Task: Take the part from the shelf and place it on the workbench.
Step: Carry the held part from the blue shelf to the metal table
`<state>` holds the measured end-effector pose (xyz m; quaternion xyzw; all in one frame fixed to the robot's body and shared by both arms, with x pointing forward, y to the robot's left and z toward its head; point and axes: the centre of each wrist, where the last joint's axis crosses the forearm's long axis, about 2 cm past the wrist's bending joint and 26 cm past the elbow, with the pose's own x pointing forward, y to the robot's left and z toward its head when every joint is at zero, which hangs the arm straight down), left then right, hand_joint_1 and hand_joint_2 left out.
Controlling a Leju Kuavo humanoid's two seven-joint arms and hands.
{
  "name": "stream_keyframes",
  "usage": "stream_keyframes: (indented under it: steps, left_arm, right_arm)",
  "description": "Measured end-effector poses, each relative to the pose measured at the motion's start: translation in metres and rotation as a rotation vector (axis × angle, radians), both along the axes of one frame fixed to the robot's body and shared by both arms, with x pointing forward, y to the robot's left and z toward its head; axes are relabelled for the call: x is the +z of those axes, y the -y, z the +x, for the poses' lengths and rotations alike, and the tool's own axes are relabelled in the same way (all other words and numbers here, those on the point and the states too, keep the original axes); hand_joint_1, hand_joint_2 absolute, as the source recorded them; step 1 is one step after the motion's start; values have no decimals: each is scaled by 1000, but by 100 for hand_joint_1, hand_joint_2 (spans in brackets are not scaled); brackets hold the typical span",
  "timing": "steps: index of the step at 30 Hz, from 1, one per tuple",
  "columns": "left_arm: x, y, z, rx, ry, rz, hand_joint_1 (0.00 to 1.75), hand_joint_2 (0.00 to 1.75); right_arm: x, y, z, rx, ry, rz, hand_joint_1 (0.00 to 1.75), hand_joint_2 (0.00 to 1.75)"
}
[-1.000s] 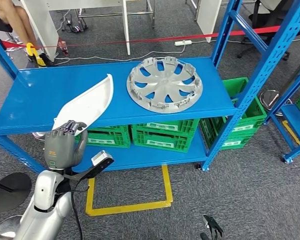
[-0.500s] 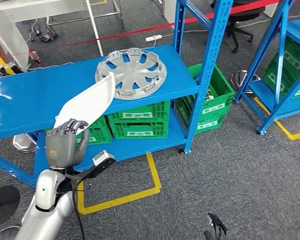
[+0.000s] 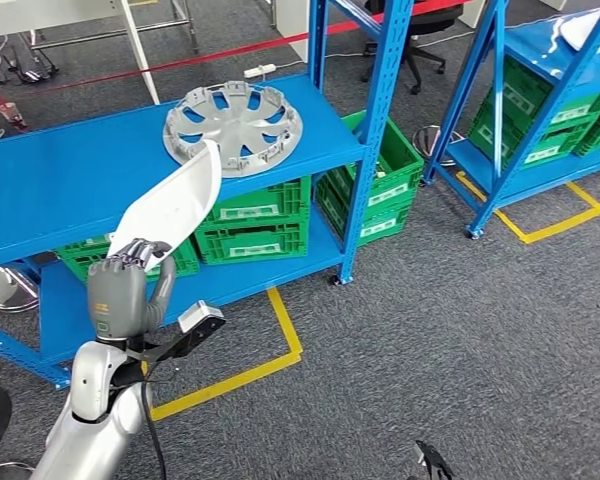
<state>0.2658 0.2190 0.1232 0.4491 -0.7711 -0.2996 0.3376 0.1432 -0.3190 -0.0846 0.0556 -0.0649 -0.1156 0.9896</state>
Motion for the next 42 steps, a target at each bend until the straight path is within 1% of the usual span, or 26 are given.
stream_keyframes:
  steps: [5, 10, 15, 24, 30, 42]
  left_arm:
    - [-4, 0, -1, -5, 2, 8, 175, 175]
    - [-3, -1, 3, -44, 26, 5, 175, 175]
    - [-8, -3, 5, -63, 10, -18, 175, 175]
    - [-14, -5, 4, -61, -22, -42, 175, 175]
    - [-18, -5, 5, -67, -50, -63, 175, 175]
    - [-20, -7, 5, -78, -71, -80, 175, 175]
  right_arm:
    - [0, 0, 0, -1, -6, -7, 0, 0]
    - [4, 1, 10, -7, 2, -25, 0, 0]
    - [4, 3, 11, -43, 2, -47, 0, 0]
    - [3, 7, 6, -87, -4, -57, 0, 0]
    - [1, 10, -2, -108, -32, -60, 0, 0]
    - [2, 11, 1, -125, -26, -61, 0, 0]
